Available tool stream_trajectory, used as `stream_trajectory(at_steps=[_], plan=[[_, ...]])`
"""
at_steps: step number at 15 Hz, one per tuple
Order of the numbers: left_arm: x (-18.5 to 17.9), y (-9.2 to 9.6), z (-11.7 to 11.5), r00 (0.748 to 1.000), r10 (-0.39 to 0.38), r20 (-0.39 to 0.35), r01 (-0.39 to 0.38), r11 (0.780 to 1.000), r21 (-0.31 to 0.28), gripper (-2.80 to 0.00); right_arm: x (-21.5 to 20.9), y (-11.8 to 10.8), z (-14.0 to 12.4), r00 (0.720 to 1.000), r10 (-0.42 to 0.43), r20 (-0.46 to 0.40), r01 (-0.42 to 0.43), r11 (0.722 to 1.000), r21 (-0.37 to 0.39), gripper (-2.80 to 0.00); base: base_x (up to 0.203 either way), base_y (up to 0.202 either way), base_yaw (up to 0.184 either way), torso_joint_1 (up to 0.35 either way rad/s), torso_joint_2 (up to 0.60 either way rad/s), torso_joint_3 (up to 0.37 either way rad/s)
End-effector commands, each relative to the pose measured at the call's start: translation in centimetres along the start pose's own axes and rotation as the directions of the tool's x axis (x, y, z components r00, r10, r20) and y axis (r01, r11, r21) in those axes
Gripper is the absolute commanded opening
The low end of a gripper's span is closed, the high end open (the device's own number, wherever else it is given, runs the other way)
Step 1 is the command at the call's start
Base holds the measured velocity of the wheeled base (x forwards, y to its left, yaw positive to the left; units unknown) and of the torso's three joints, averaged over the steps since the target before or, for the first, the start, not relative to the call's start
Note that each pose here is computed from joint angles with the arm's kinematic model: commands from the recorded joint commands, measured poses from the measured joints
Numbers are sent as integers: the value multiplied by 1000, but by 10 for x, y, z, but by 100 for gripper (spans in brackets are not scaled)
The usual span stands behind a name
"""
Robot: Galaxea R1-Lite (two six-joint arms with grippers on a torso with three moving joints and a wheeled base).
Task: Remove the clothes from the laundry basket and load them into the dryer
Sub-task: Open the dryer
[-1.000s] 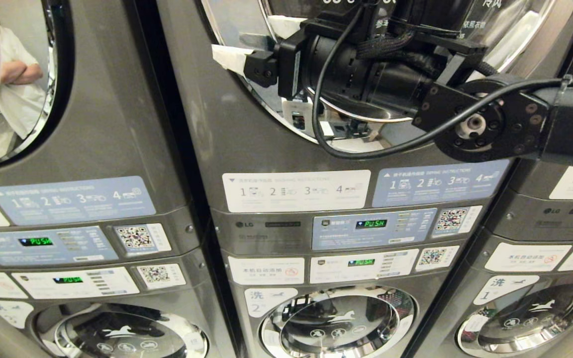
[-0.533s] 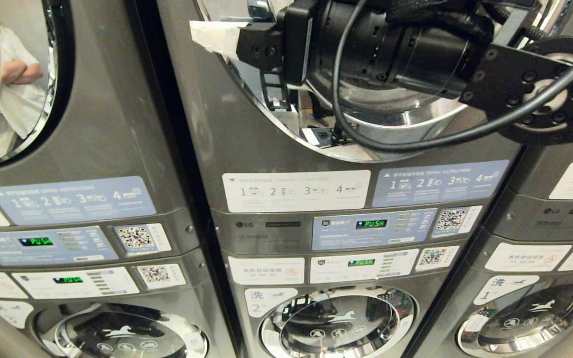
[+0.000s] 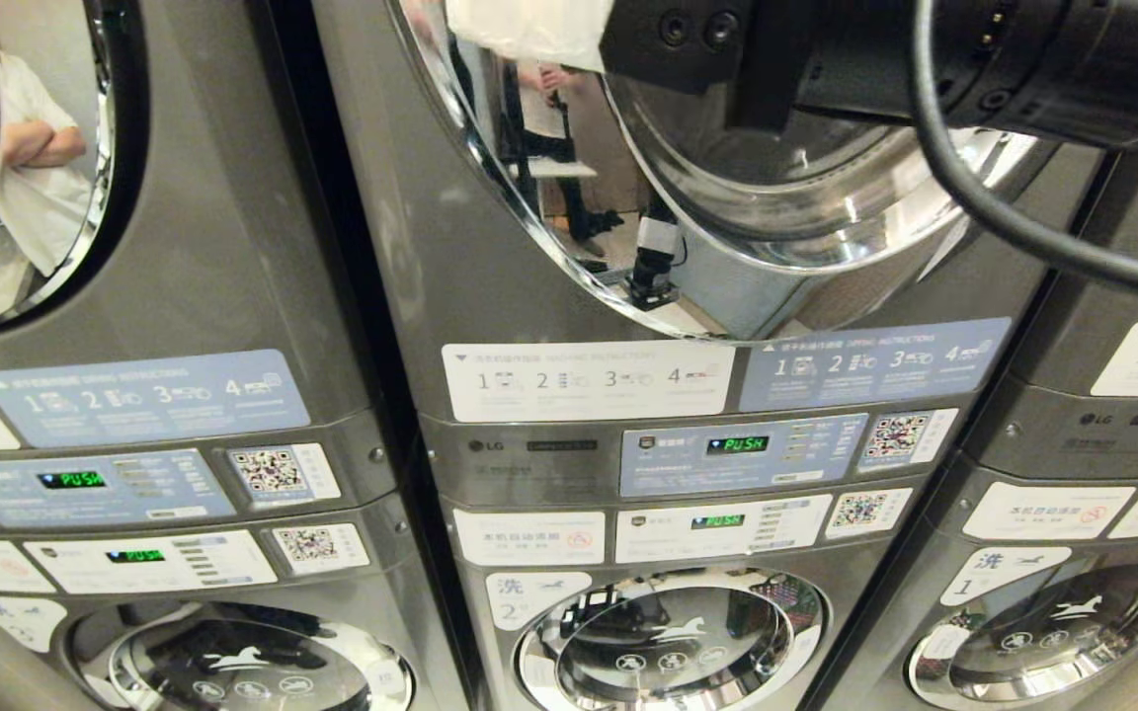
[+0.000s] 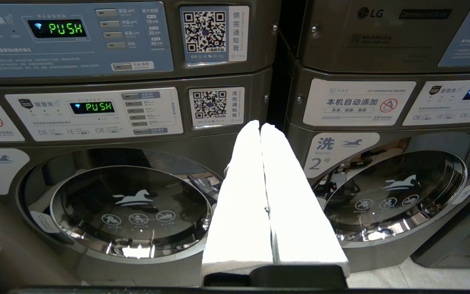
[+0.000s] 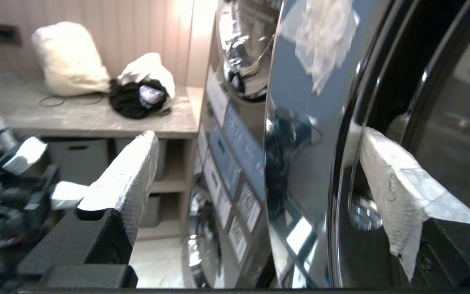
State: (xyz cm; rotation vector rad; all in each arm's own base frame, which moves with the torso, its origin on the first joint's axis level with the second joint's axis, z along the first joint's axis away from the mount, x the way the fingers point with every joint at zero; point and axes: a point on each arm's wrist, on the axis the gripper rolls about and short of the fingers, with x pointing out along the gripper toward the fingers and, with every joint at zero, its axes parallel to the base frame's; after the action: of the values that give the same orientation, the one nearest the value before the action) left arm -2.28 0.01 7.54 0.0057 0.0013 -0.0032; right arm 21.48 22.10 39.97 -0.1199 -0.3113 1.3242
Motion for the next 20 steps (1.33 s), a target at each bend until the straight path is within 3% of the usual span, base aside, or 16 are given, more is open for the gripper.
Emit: stream_trajectory(at_steps=[1, 4, 20], plan=[[0, 0, 0, 1000, 0, 1, 0, 1000, 0, -280, -23, 14, 14, 1000, 27, 14, -27, 1000, -9, 0, 0, 0, 0, 0, 0, 0], [0, 0, 0, 1000, 0, 0, 0, 1000, 0, -280, -39, 26, 10, 996, 91, -20, -90, 996, 21, 0, 0, 0, 0, 0, 0, 0], [0, 0, 0, 1000, 0, 1, 0, 1000, 0, -280, -118, 79, 24, 979, 200, -40, -197, 978, 66, 0, 0, 0, 0, 0, 0, 0]])
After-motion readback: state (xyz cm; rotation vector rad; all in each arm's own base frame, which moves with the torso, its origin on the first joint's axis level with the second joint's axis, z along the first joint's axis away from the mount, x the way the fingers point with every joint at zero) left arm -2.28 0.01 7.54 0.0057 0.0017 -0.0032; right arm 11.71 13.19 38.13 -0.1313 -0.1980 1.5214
